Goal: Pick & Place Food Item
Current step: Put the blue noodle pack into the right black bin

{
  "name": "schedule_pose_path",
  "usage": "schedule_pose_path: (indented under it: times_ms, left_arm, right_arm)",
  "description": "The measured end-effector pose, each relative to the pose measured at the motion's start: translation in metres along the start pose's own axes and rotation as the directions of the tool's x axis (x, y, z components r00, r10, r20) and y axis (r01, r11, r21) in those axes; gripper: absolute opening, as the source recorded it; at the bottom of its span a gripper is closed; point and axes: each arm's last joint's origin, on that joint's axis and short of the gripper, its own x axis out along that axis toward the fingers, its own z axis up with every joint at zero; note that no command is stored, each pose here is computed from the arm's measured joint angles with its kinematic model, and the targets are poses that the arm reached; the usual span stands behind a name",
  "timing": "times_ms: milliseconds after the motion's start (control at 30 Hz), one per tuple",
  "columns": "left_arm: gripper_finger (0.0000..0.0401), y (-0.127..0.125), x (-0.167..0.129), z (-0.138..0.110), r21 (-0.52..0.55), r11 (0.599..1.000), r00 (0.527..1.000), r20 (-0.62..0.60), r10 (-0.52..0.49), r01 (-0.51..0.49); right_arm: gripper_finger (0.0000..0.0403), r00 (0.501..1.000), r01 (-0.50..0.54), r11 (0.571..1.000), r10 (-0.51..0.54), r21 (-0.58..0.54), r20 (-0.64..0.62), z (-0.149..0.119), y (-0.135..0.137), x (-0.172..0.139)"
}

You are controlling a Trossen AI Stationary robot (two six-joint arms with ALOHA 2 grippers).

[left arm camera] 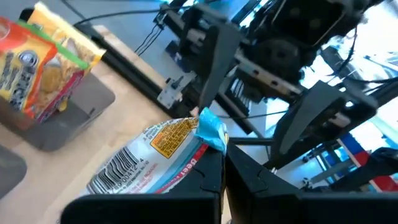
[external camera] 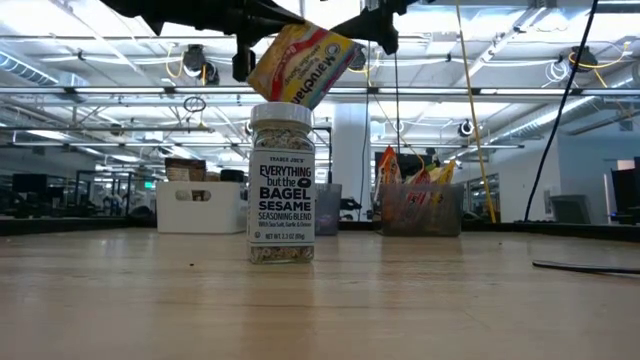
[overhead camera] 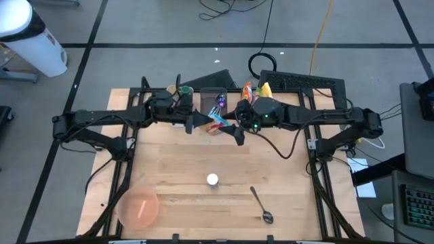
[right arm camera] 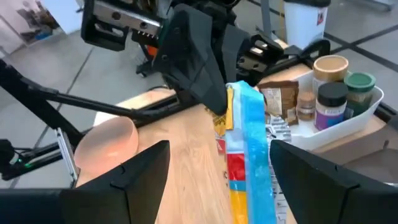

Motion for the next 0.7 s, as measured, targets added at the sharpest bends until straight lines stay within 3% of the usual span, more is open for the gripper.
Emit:
schedule_pose_path:
  times_ms: [367, 700]
  left_arm:
    - [0.0003, -0.01, -0.001, 0.012, 0.035, 0.999, 0.999, 0.041, -0.035, 0.034]
    - [0.0003, -0.009, -0.001, 0.01, 0.028, 0.999, 1.0, 0.014, -0.018, 0.018]
  right_arm:
    - [0.0258, 1.0, 0.016, 1.0, -0.016, 0.008, 0.0, -0.003, -0.003, 0.008]
    - [0.0158, 1.0, 0.018, 1.0, -0.018, 0.009, -0.007, -0.003, -0.004, 0.009]
